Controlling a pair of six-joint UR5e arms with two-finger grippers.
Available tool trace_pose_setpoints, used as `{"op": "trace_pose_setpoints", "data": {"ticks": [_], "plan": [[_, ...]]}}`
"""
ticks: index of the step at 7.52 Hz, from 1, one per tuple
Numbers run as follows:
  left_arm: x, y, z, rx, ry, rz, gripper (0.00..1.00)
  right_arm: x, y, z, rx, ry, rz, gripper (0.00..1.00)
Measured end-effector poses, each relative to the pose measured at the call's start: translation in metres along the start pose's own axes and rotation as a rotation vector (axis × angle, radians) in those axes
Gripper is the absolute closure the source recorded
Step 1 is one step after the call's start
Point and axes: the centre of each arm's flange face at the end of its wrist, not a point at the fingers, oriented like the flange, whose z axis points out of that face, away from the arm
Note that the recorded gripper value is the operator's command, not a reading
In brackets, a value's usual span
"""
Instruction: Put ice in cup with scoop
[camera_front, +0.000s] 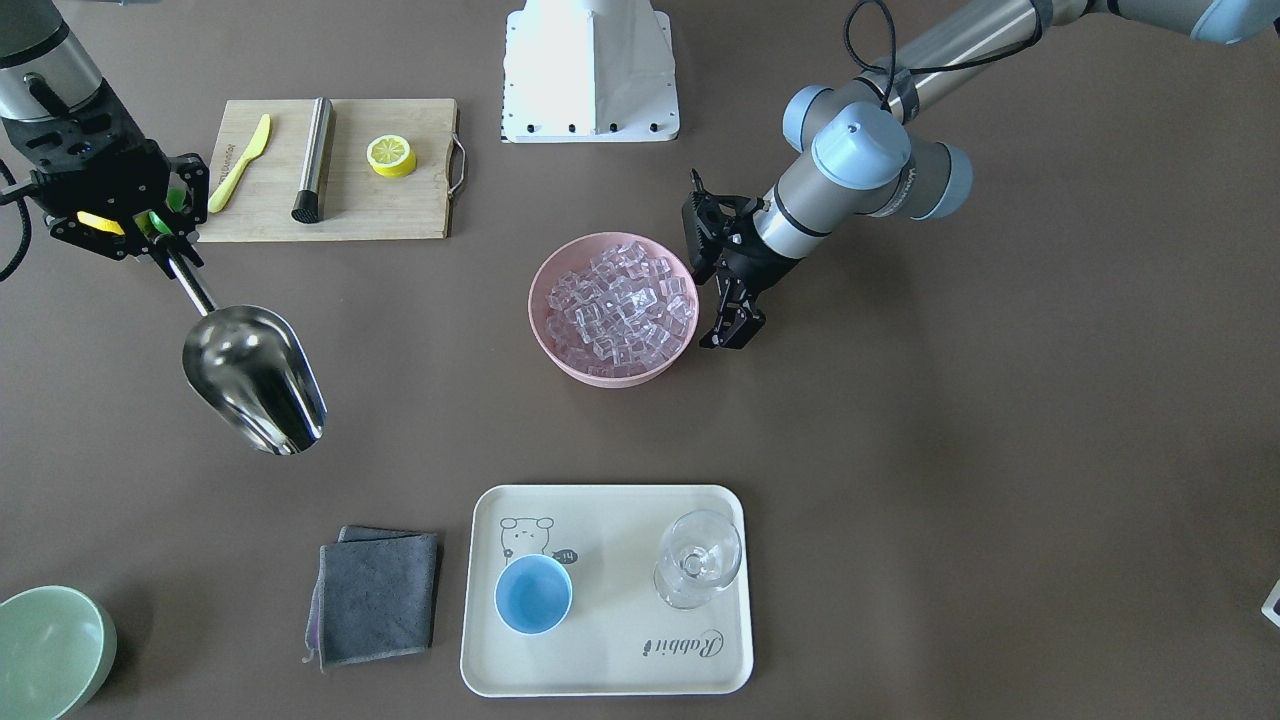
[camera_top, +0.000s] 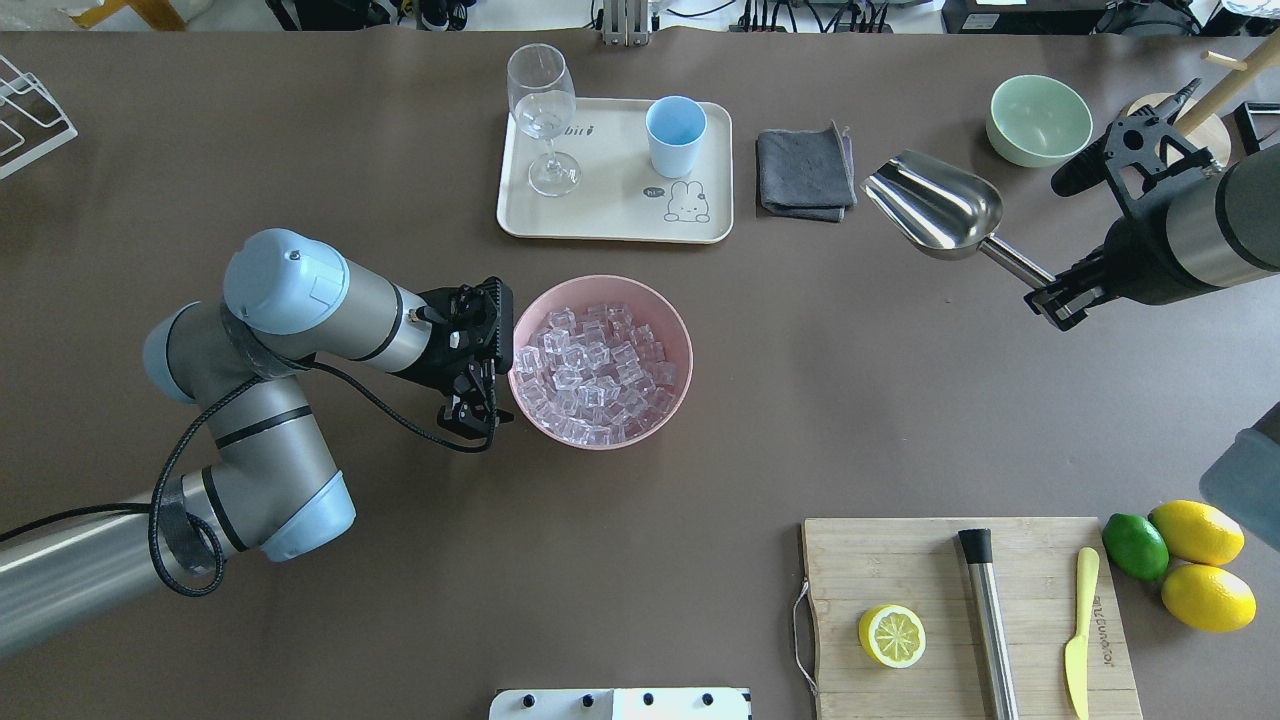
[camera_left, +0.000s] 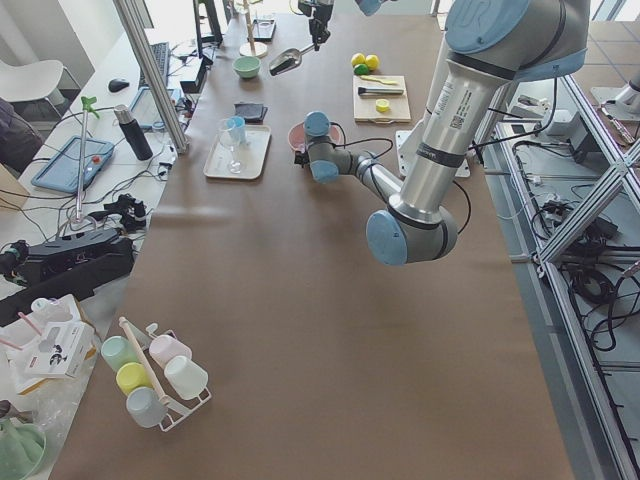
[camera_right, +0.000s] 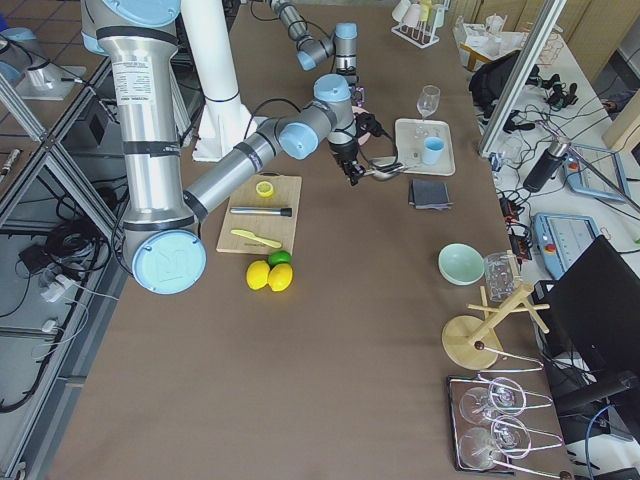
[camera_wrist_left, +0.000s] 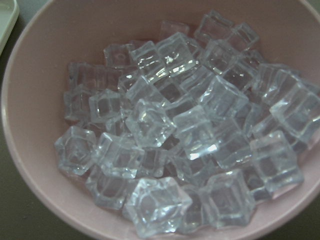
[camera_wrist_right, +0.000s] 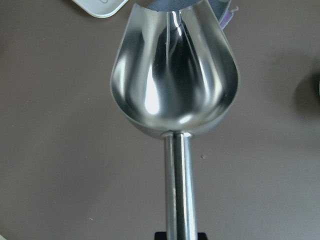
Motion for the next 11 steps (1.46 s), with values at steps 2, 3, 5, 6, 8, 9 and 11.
{"op": "trace_pose_setpoints", "data": {"ticks": [2,3,5,6,8,9,11], "plan": [[0.001,0.000,0.000,0.001,0.001,-0.005,0.01,-0.018,-0.023,0.000,-0.075,0.016,-0.227,1.00],[0.001,-0.001,0.001,0.001,0.002,-0.013,0.01,-0.033,-0.037,-0.007,-0.108,0.026,-0.345,1.00],[0.002,-0.001,0.001,0.000,0.003,-0.023,0.01,-0.075,-0.064,-0.029,-0.191,0.039,-0.452,1.00],[0.002,-0.001,0.002,0.002,0.004,-0.040,0.01,-0.097,-0.080,-0.038,-0.255,0.032,-0.453,1.00],[0.004,-0.002,0.002,0.006,0.007,-0.062,0.01,-0.120,-0.091,-0.051,-0.323,0.004,-0.438,1.00],[0.004,-0.002,0.002,0.007,0.007,-0.065,0.01,-0.126,-0.091,-0.050,-0.348,0.011,-0.441,1.00],[0.006,-0.002,0.003,0.009,0.007,-0.066,0.01,-0.156,-0.100,-0.051,-0.408,0.029,-0.478,1.00]]}}
